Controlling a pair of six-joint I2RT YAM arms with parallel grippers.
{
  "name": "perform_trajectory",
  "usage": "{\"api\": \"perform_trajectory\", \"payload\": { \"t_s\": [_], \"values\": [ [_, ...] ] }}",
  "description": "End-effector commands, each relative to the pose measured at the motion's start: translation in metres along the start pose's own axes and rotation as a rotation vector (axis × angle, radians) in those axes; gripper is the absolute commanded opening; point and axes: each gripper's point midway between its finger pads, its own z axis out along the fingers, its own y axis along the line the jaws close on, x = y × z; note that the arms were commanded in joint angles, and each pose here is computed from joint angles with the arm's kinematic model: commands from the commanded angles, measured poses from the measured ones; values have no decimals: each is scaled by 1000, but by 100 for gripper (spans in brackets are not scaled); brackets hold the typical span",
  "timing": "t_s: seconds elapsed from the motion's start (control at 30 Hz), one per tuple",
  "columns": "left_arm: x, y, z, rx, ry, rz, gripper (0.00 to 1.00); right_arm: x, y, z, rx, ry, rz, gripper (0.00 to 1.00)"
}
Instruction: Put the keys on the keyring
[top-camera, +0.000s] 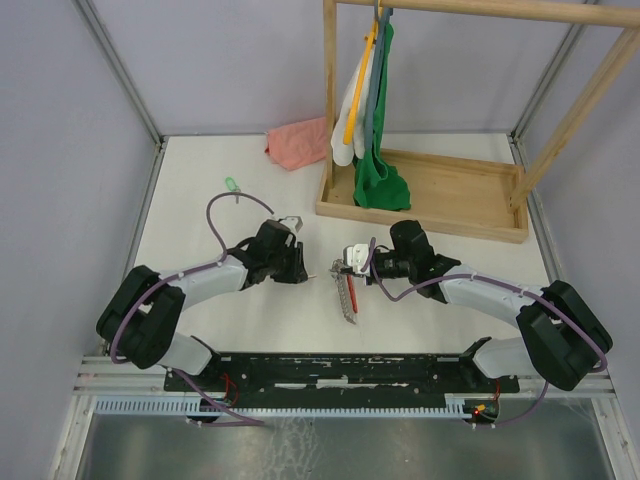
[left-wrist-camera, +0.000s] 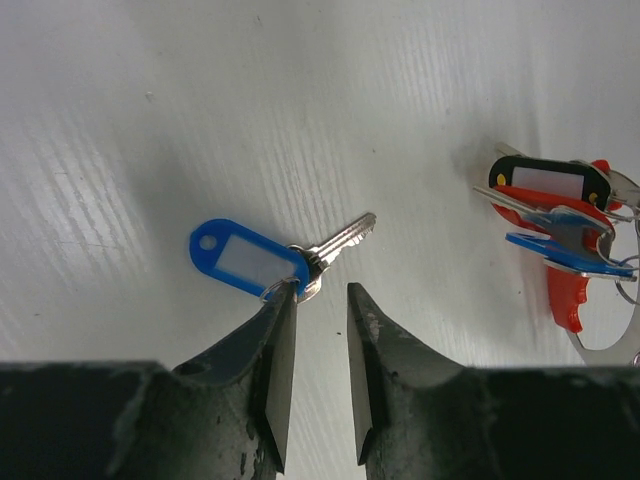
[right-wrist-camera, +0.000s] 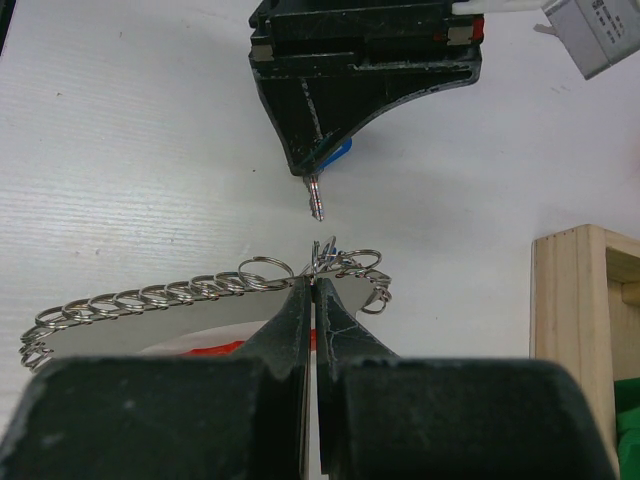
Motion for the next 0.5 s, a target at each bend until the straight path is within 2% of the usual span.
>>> {"api": "perform_trajectory", "payload": {
  "t_s": [0.0, 0.17, 0.47],
  "values": [
    [-13, -2, -6, -45, -4, 148, 37, -16, -9, -2, 20, -50, -38, 1],
    [-22, -11, -18, -57, 4, 275, 42, -16, -8, -2, 17, -48, -40, 1],
    [-24, 1, -25, -78, 150, 595, 45, -15, -6, -1, 5, -49, -42, 1]
  ]
}}
